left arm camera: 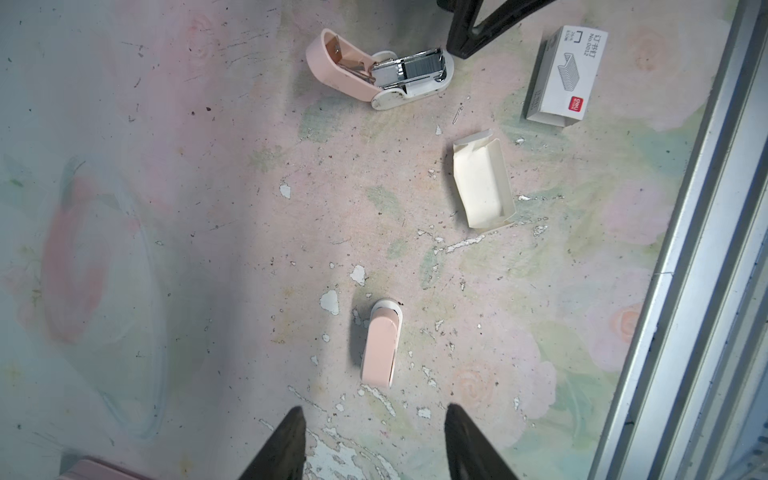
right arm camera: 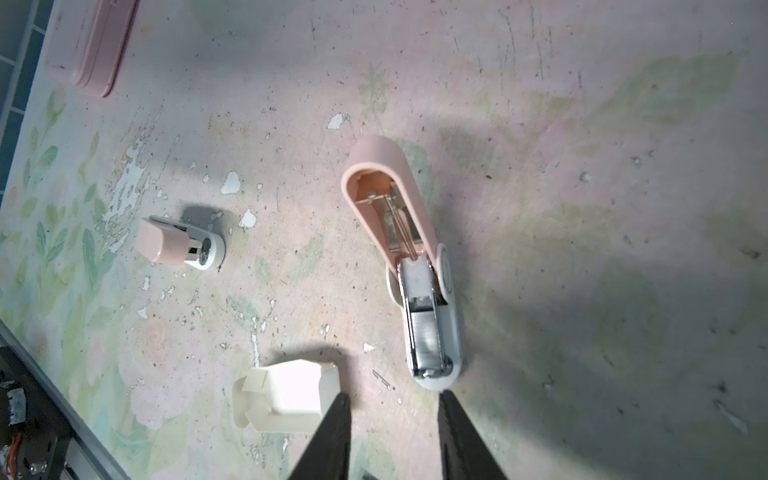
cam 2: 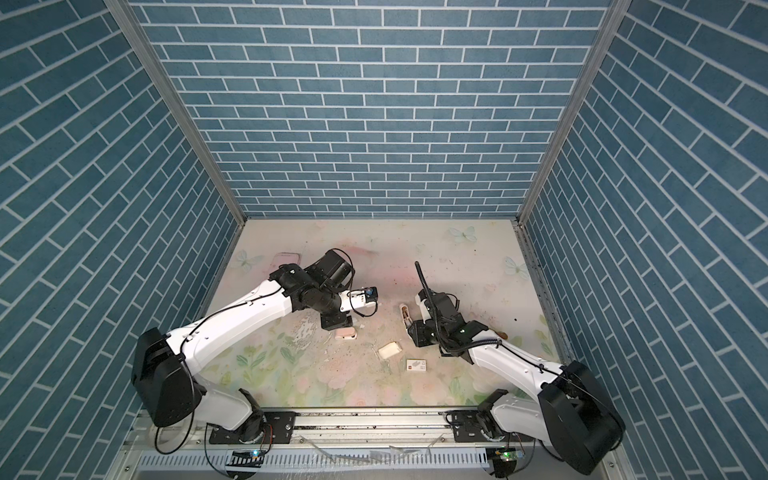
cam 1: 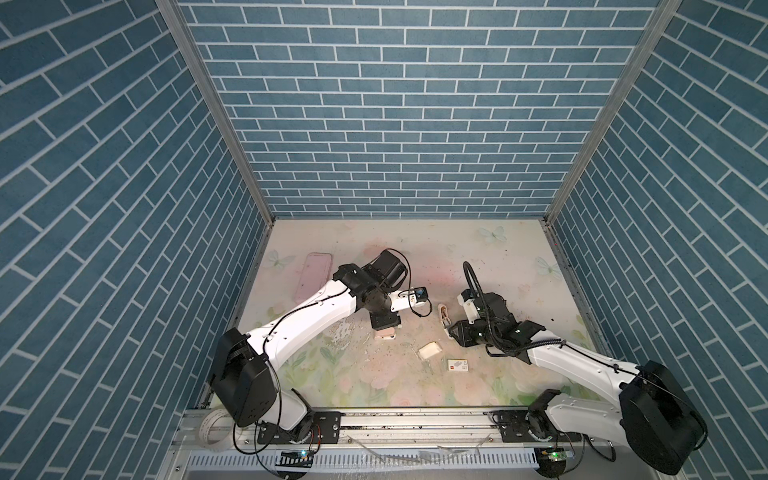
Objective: Load the staples into the stapler
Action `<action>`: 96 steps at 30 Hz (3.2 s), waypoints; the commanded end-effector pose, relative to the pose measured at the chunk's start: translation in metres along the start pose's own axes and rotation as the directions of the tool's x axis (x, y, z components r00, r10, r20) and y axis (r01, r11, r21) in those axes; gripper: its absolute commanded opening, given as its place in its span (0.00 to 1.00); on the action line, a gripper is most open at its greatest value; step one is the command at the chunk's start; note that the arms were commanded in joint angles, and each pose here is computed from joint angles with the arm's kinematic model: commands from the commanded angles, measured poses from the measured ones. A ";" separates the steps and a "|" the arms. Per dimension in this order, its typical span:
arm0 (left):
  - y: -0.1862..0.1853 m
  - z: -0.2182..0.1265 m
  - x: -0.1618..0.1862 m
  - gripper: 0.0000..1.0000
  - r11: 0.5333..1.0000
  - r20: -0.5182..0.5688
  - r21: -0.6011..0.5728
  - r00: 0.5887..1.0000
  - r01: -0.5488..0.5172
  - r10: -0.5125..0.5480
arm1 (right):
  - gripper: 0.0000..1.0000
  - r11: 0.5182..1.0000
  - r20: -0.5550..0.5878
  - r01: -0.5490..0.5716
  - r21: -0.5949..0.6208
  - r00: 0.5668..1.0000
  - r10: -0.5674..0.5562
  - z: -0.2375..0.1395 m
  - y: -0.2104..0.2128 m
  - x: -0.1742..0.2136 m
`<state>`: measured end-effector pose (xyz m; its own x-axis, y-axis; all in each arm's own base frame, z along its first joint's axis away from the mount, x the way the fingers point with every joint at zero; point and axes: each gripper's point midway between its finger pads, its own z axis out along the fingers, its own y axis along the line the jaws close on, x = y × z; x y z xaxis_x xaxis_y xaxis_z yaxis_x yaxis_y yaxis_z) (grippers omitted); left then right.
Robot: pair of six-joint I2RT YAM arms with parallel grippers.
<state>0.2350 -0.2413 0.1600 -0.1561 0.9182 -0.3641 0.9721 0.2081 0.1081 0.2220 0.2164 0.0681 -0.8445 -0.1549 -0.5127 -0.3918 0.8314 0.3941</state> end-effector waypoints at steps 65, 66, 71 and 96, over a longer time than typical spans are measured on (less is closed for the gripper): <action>-0.013 -0.002 0.054 0.56 0.989 -0.032 0.057 0.990 0.137 -0.135 | 0.37 0.920 -0.183 0.387 0.053 0.910 -0.372 0.071 0.019 -0.009; -0.013 -0.002 0.053 0.56 0.989 -0.029 0.058 0.990 0.136 -0.135 | 0.38 0.920 -0.175 0.385 0.074 0.913 -0.368 0.069 0.017 -0.011; -0.011 -0.006 0.045 0.57 0.989 -0.002 0.061 0.991 0.134 -0.134 | 0.41 0.921 -0.123 0.376 0.106 0.924 -0.363 0.054 0.020 -0.025; 0.007 -0.006 0.008 0.61 0.990 0.099 0.073 0.987 0.121 -0.127 | 0.19 0.985 -0.011 -0.027 -0.171 1.000 0.026 0.017 0.067 -0.007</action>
<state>0.2350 -0.2249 0.1566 -0.2597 0.8596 -0.4401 0.9572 0.2894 0.0005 0.2099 0.2659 0.0775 -0.8370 -0.1782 -0.5175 -0.4459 0.7703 0.4560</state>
